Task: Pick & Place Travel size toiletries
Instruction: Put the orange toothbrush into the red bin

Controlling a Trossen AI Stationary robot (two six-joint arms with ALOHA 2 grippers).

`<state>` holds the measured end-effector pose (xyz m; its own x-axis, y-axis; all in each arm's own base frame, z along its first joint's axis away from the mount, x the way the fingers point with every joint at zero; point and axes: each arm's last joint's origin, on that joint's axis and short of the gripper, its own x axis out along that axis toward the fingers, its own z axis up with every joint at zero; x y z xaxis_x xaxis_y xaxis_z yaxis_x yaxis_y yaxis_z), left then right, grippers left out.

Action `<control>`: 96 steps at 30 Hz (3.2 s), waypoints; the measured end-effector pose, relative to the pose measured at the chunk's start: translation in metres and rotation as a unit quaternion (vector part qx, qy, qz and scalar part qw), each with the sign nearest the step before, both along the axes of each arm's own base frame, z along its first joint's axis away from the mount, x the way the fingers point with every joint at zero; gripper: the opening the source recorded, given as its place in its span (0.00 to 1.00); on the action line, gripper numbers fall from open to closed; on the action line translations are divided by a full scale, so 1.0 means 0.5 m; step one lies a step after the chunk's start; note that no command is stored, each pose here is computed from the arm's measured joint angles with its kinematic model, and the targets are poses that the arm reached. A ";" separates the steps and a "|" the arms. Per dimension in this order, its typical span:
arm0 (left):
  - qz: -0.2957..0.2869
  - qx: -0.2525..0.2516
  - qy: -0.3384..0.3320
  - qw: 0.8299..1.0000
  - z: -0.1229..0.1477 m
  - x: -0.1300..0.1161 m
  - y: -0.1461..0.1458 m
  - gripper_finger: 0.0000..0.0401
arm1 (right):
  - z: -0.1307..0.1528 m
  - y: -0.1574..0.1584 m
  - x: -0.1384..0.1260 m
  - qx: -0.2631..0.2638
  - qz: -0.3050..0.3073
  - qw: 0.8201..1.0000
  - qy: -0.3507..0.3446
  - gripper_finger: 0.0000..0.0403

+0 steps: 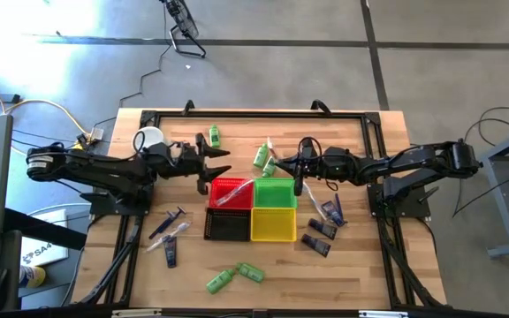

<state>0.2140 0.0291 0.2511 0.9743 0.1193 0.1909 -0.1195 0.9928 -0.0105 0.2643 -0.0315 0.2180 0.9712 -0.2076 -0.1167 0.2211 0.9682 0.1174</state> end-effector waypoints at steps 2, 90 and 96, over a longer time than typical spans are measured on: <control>-0.001 -0.007 0.007 1.000 0.001 0.019 0.003 0.52 | 0.000 0.000 0.000 -0.001 0.000 1.000 0.000 0.02; -0.017 -0.050 0.029 0.998 -0.009 0.186 0.025 0.52 | -0.069 0.007 0.122 0.034 0.021 0.998 -0.048 0.02; -0.016 -0.052 0.043 0.998 -0.014 0.187 0.025 0.52 | -0.056 0.008 0.117 0.026 0.025 0.998 -0.049 0.02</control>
<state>0.3074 0.0414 0.2441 0.9902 0.1022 0.0954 -0.0920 0.9901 -0.1057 0.3227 -0.0276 0.1901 0.9874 -0.1554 -0.0299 0.1583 0.9697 0.1862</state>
